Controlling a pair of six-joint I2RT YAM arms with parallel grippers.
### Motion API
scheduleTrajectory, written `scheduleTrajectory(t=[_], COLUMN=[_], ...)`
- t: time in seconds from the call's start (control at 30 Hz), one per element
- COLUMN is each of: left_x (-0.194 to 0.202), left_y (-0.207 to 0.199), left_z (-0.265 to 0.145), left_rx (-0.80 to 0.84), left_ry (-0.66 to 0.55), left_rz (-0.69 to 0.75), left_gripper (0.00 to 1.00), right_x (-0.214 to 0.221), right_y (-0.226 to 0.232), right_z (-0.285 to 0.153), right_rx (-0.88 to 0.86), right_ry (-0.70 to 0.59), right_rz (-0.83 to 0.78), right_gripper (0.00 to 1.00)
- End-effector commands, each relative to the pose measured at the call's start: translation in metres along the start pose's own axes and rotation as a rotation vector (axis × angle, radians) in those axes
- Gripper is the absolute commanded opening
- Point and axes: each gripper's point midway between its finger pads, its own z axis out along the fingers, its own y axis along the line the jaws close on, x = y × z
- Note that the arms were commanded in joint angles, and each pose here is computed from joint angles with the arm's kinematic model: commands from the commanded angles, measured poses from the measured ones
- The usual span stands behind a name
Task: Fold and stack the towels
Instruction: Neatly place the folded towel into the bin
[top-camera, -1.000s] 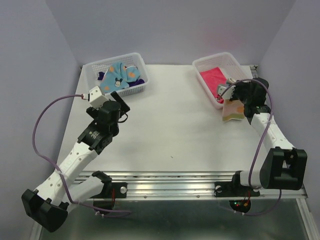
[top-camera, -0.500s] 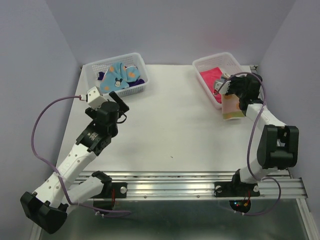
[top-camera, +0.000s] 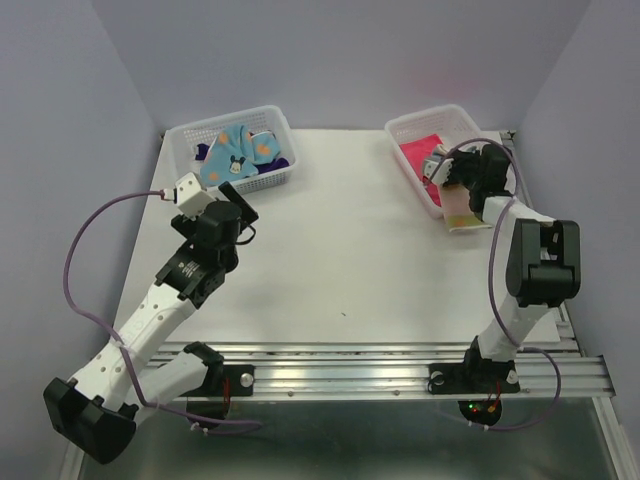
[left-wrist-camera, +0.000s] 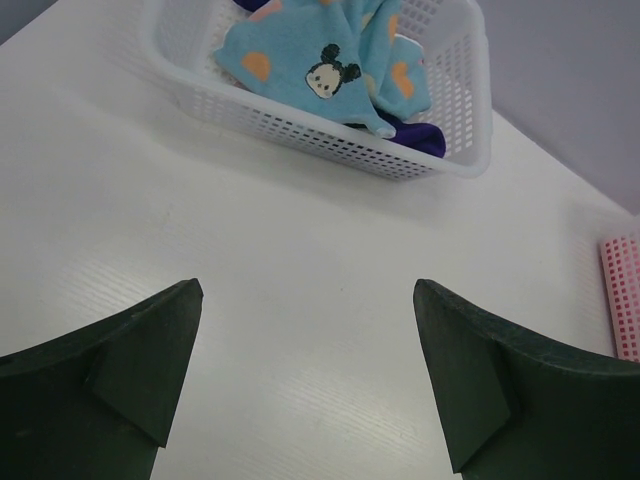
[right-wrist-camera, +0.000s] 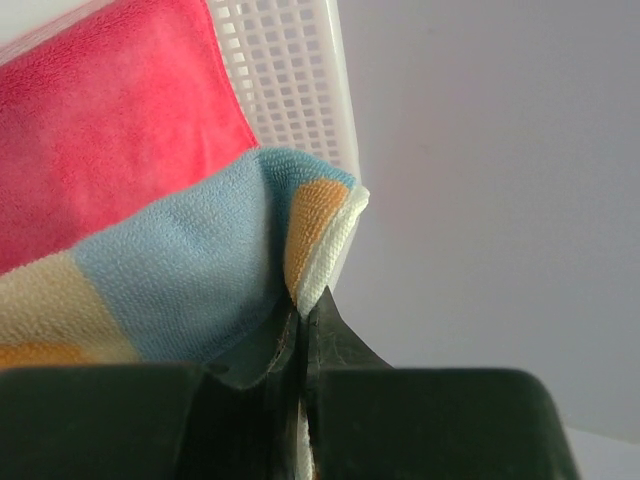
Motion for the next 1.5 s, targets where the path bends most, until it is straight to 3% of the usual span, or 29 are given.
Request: scheduleTrajectory(t=[0.0,0.27,0.67,1.03,1.23,1.33,1.4,1.43,1.47], left_x=[-0.011,-0.010,-0.004,0.001,0.000,0.000,-0.002,-0.004,-0.003], left_y=[0.005,0.006,0.000,-0.004,-0.002,0.000,0.000,-0.001,-0.001], left_z=[0.002,0.004,0.017,0.023,0.021,0.020,0.019,0.018,0.019], left_rx=[-0.039,-0.057,-0.081,-0.084,-0.075,-0.076,-0.074,-0.070,-0.069], left_ry=[-0.048,-0.043,-0.031,-0.015,-0.015,-0.018,-0.020,-0.023,-0.021], left_rz=[-0.024,-0.042,-0.007,0.015,0.013,0.011,0.009,0.005,0.008], left_gripper=[0.99,0.99,0.99,0.99,0.99,0.99,0.99,0.99,0.99], right_x=[-0.003,-0.003,0.012,0.012,0.002,0.003,0.002,0.002,0.001], right_y=[-0.052,-0.049,-0.028,-0.054,-0.039,-0.035,-0.035,-0.036,-0.036], right_z=[0.012,0.036,0.055,0.070,0.076,0.077,0.074,0.073,0.071], right_rx=[0.144,0.161,0.172,0.311,0.271,0.268,0.274,0.278,0.284], right_ry=[-0.056,-0.118,-0.097,-0.152,-0.216,-0.212,-0.206,-0.201,-0.198], right_rz=[-0.065,-0.049,-0.053,-0.034,-0.006,0.004,0.003,0.006,0.016], right_gripper=[0.01,0.01,0.01,0.01,0.07,0.29,0.55,0.73,1.00])
